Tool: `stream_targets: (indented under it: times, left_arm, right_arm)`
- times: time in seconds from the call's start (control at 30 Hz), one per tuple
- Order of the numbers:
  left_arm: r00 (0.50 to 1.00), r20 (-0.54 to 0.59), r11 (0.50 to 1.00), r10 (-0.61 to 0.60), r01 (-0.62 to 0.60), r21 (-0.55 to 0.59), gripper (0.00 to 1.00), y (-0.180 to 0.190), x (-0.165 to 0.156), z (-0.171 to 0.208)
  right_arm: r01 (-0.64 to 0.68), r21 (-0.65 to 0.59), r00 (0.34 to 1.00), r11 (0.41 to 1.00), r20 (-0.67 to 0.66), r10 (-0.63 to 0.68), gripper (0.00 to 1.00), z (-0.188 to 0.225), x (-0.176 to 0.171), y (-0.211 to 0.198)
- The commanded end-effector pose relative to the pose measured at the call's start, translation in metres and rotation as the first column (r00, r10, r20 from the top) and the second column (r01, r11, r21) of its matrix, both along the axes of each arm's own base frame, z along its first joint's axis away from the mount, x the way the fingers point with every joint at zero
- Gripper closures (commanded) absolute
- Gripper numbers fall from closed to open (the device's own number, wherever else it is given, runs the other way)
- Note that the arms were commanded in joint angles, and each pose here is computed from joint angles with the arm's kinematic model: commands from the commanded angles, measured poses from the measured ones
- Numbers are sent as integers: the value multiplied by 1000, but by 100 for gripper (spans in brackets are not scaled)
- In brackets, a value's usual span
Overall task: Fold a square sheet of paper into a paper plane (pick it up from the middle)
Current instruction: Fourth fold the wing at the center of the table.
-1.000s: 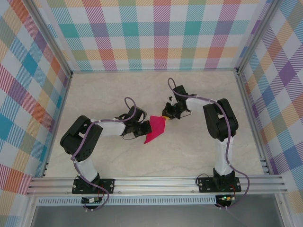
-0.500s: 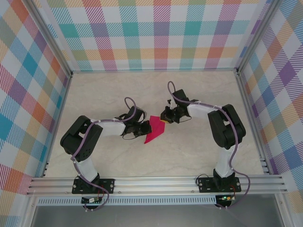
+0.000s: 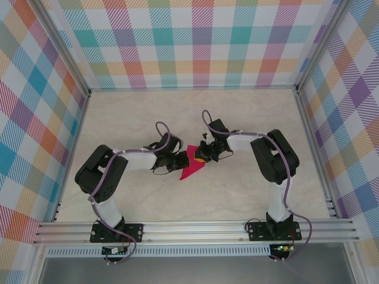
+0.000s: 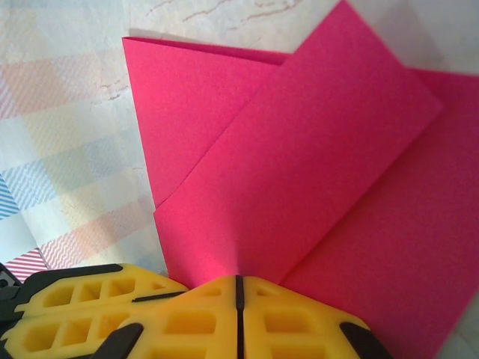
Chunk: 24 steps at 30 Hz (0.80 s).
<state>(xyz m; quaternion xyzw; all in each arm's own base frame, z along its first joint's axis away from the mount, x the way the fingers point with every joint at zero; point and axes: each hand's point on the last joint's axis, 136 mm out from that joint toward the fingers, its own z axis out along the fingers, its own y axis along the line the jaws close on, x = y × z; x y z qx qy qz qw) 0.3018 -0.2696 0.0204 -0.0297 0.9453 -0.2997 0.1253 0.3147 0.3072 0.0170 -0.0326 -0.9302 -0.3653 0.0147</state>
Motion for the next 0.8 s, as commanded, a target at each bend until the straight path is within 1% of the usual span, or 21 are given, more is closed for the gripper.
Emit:
stream_targets:
  times: [0.0, 0.1, 0.2, 0.33, 0.4, 0.47, 0.53, 0.67, 0.77]
  left_arm:
    - [996, -85, 995, 6, 3, 96, 100, 22, -18, -13]
    - [998, -69, 997, -5, 10, 73, 100, 16, -14, -3]
    - [999, -35, 1000, -9, 9, 24, 100, 8, -7, 16]
    - [1000, 13, 997, 7, -6, -83, 92, -5, -2, 43]
    - [1000, 17, 990, 22, -19, -141, 89, -11, -5, 49]
    - [999, 9, 986, 30, -28, -167, 87, -14, -8, 50]
    - [1000, -7, 985, 31, -31, -170, 86, -17, -13, 48]
    - [998, -39, 994, 42, -46, -102, 84, -13, -25, 37]
    - [996, -70, 996, 49, -54, -77, 84, -10, -35, 28]
  right_arm:
    - [25, -92, 998, 995, -47, -29, 92, -26, -5, -13]
    - [34, -124, 998, 992, -52, -41, 92, -29, -5, -17]
    - [42, -161, 997, 986, -55, -52, 92, -31, -5, -22]
    - [45, -190, 996, 981, -66, -58, 92, -36, -7, -26]
    - [44, -199, 996, 979, -69, -59, 92, -39, -8, -27]
    - [43, -203, 995, 978, -75, -60, 92, -40, -9, -27]
    - [42, -208, 995, 977, -79, -59, 93, -42, -9, -27]
    - [43, -227, 994, 973, -90, -65, 93, -45, -10, -29]
    - [46, -243, 993, 969, -94, -70, 93, -47, -11, -32]
